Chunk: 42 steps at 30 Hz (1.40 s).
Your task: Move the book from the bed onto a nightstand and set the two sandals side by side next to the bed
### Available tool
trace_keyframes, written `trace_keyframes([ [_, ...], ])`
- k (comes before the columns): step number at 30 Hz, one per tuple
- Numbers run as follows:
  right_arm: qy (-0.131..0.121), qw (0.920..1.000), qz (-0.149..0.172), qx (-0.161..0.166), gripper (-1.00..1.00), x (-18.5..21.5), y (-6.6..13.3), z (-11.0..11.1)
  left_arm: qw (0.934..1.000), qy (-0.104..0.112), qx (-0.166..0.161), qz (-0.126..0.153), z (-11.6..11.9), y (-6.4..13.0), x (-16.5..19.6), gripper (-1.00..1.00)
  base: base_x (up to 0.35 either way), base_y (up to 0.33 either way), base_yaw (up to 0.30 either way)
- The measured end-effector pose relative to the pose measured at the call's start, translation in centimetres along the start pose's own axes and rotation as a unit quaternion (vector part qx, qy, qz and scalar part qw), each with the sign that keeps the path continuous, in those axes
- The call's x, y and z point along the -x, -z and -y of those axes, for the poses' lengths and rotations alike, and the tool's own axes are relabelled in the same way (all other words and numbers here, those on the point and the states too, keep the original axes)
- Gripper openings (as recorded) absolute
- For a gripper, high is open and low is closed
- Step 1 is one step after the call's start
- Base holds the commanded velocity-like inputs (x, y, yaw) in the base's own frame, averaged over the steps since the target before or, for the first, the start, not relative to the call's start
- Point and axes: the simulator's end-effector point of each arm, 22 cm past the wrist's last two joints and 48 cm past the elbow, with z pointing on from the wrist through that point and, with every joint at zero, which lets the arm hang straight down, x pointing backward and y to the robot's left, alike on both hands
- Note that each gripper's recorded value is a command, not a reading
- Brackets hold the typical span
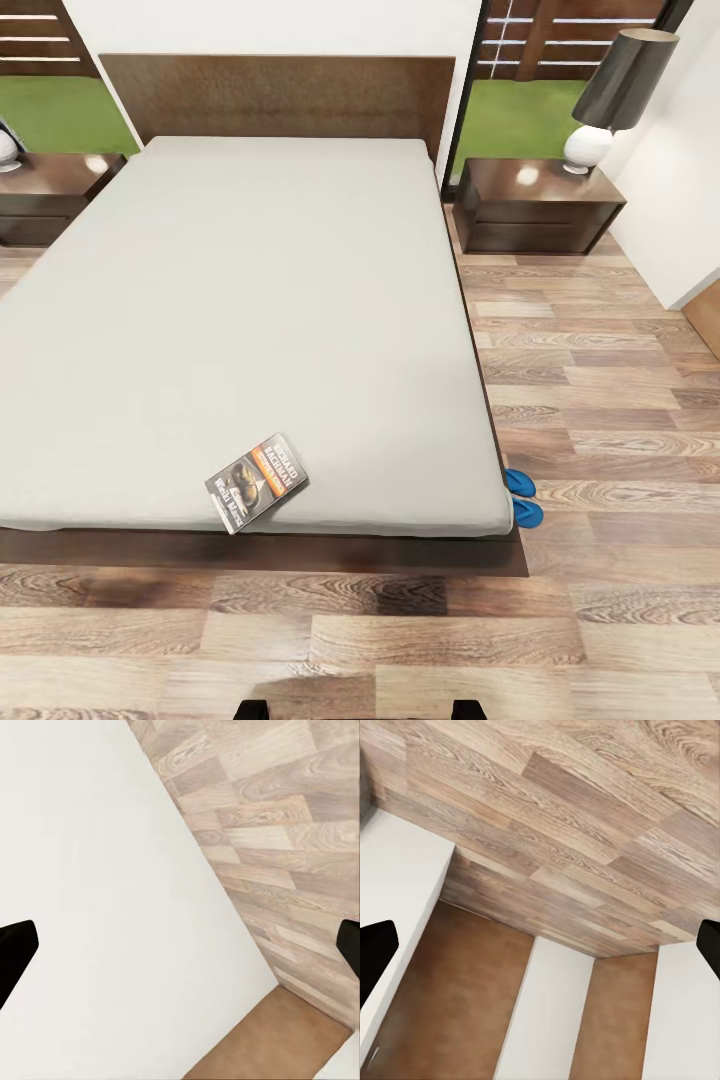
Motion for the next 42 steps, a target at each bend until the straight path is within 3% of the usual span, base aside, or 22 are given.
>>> trace_keyframes([
  [4, -0.001, 1.0, 0.002, -0.003, 1.0, -0.1, 0.0, 0.5, 0.9994, -0.011, -0.032, -0.006, 4.7, 1.6, -1.3, 1.0, 0.0, 0.0, 0.0],
  [10, -0.006, 1.0, 0.001, -0.006, 1.0, -0.4, 0.0, 0.9, 0.9972, -0.036, -0.063, -0.019, 8.6, 3.3, -4.3, 1.0, 0.0, 0.0, 0.0],
  [15, -0.026, 0.9996, -0.002, -0.01, 1.0, -0.7, 0.0, 1.4, 0.9917, -0.067, -0.104, -0.034, 13.7, 6.2, -8.3, 1.0, 0.0, 0.0, 0.0],
  [16, -0.027, 0.9996, -0.002, -0.01, 1.0, -0.7, 0.0, 1.4, 0.9916, -0.068, -0.105, -0.034, 13.8, 6.2, -8.3, 1.0, 0.0, 0.0, 0.0],
  [21, -0.052, 0.9985, -0.004, -0.015, 1.0, -1.0, 0.1, 1.8, 0.9837, -0.091, -0.148, -0.047, 18.8, 9.7, -11.7, 1.0, 0.0, 0.0, 0.0],
  [27, -0.064, 0.9978, -0.006, -0.017, 1.0, -1.2, 0.1, 2.0, 0.9787, -0.104, -0.168, -0.056, 21.1, 11.7, -13.7, 1.0, 0.0, 0.0, 0.0],
  [28, -0.07, 0.9973, -0.007, -0.019, 1.0, -1.3, 0.1, 2.1, 0.9755, -0.11, -0.18, -0.061, 22.2, 12.8, -14.9, 1.0, 0.0, 0.0, 0.0],
  [36, -0.079, 0.9966, -0.01, -0.021, 1.0, -1.7, 0.1, 2.4, 0.9709, -0.12, -0.196, -0.068, 23.3, 13.9, -16.4, 1.0, 0.0, 0.0, 0.0],
  [42, -0.111, 0.9932, -0.012, -0.032, 1.0, -2.3, 0.2, 3.8, 0.9686, -0.125, -0.203, -0.071, 23.6, 14.4, -17.3, 1.0, 0.0, 0.0, 0.0],
])
